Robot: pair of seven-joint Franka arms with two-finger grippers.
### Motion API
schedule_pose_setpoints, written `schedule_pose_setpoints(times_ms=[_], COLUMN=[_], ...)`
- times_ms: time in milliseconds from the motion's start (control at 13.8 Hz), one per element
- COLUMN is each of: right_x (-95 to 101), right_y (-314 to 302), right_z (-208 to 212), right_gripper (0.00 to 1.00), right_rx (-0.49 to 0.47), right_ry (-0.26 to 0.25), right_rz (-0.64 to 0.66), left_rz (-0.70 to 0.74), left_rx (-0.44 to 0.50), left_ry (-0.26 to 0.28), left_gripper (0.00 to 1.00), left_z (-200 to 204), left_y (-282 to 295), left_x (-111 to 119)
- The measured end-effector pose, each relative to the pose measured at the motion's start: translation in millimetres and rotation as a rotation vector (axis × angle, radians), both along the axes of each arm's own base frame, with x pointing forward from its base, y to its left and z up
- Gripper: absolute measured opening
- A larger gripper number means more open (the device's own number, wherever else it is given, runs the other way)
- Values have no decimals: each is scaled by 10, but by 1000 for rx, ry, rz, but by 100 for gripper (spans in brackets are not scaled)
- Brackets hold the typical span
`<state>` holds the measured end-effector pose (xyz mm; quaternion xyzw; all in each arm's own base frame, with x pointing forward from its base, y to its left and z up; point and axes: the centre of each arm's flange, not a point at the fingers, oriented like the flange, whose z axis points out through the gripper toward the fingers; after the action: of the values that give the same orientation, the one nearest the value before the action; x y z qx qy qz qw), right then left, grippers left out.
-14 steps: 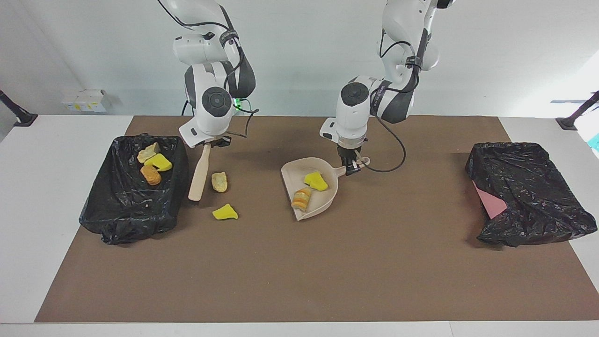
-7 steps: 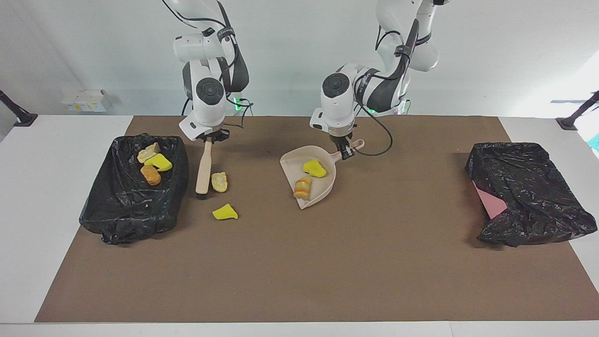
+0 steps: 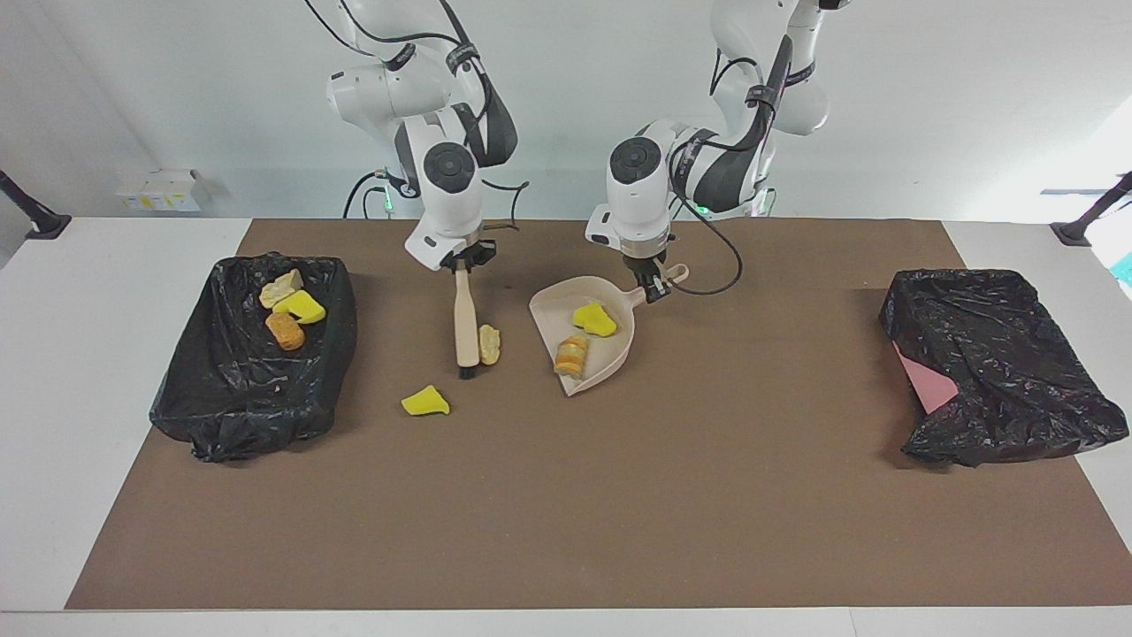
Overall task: Sweep and dump trash in bin
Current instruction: 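Sweep the pieces into the dustpan with the right gripper's brush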
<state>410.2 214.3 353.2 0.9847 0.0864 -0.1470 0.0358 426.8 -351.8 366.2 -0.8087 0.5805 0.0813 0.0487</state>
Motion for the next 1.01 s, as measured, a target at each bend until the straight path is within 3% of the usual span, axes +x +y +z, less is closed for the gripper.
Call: schedule_pose_setpoints(times_ms=[289, 506, 795, 1012], right_x=[-250, -259, 145, 604], right_y=[564, 741, 471, -25], right_z=[96, 249, 534, 525], right_gripper=[26, 26, 26, 26], right_rx=[78, 95, 95, -11], right_ry=[17, -2, -28, -72], right_rz=[57, 65, -3, -12], left_rz=[-9, -7, 21, 57], left_rx=[-26, -65, -78, -68], left_ry=[-25, -67, -86, -80], left_gripper=[32, 32, 32, 32], left_z=[-128, -127, -130, -114], left_y=[-58, -83, 22, 181], left_x=[68, 149, 281, 399])
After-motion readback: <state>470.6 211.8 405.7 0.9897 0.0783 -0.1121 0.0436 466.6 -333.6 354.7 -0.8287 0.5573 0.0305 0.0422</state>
